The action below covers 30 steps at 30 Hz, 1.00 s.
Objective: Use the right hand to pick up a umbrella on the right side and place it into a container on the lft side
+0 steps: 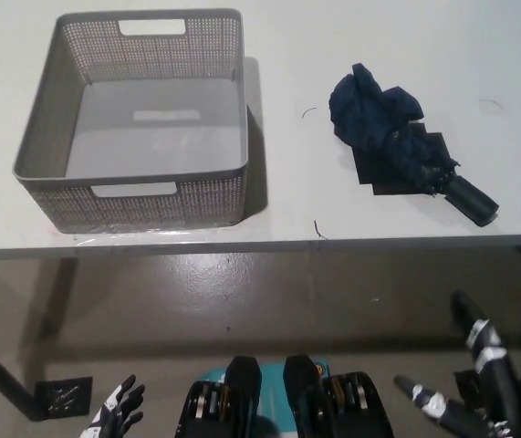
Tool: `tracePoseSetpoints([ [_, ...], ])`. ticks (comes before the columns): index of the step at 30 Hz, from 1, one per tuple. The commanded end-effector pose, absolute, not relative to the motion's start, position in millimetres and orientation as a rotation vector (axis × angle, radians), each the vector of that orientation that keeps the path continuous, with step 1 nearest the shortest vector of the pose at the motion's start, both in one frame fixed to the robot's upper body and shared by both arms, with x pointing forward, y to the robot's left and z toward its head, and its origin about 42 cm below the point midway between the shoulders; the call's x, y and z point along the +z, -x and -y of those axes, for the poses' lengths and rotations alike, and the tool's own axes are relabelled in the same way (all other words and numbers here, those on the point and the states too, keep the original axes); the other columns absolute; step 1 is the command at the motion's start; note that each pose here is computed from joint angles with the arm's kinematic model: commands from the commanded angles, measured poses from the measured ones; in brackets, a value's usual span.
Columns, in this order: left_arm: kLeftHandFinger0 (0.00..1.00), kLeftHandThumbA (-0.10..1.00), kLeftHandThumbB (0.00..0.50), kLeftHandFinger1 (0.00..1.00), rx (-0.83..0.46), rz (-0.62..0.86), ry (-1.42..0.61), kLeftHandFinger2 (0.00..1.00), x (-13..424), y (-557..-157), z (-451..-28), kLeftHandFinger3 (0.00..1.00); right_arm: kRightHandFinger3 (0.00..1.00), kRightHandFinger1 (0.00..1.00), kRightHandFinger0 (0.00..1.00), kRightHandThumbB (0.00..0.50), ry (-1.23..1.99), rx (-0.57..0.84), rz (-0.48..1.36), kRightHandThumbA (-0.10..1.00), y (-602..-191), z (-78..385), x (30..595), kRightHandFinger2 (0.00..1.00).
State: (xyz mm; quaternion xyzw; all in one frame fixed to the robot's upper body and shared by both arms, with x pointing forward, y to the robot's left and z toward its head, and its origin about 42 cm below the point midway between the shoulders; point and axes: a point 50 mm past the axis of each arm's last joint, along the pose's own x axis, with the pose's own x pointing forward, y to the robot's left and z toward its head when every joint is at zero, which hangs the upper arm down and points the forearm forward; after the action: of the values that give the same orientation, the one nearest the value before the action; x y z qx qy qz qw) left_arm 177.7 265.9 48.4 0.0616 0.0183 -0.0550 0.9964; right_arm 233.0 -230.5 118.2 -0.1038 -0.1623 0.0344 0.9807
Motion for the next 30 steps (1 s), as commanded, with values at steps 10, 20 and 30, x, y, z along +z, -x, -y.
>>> tracePoseSetpoints([
  [10, 1.00, 1.00, 0.038, 1.00, -0.139, 0.020, -0.149, 1.00, 60, -179, -268, 1.00, 1.00, 1.00, 1.00, 0.344, 0.789, -0.020, 0.498, 1.00, -332, 267, 324, 1.00],
  [20, 1.00, 1.00, 0.034, 1.00, -0.147, 0.018, -0.154, 1.00, 59, -177, -267, 1.00, 1.00, 1.00, 1.00, 0.375, 0.948, 0.041, 0.255, 0.97, -459, 248, 374, 1.00],
  [30, 1.00, 1.00, 0.038, 1.00, -0.152, 0.022, -0.161, 1.00, 61, -175, -267, 1.00, 1.00, 1.00, 1.00, 0.438, 1.041, 0.042, -0.003, 1.00, -535, 239, 373, 1.00],
])
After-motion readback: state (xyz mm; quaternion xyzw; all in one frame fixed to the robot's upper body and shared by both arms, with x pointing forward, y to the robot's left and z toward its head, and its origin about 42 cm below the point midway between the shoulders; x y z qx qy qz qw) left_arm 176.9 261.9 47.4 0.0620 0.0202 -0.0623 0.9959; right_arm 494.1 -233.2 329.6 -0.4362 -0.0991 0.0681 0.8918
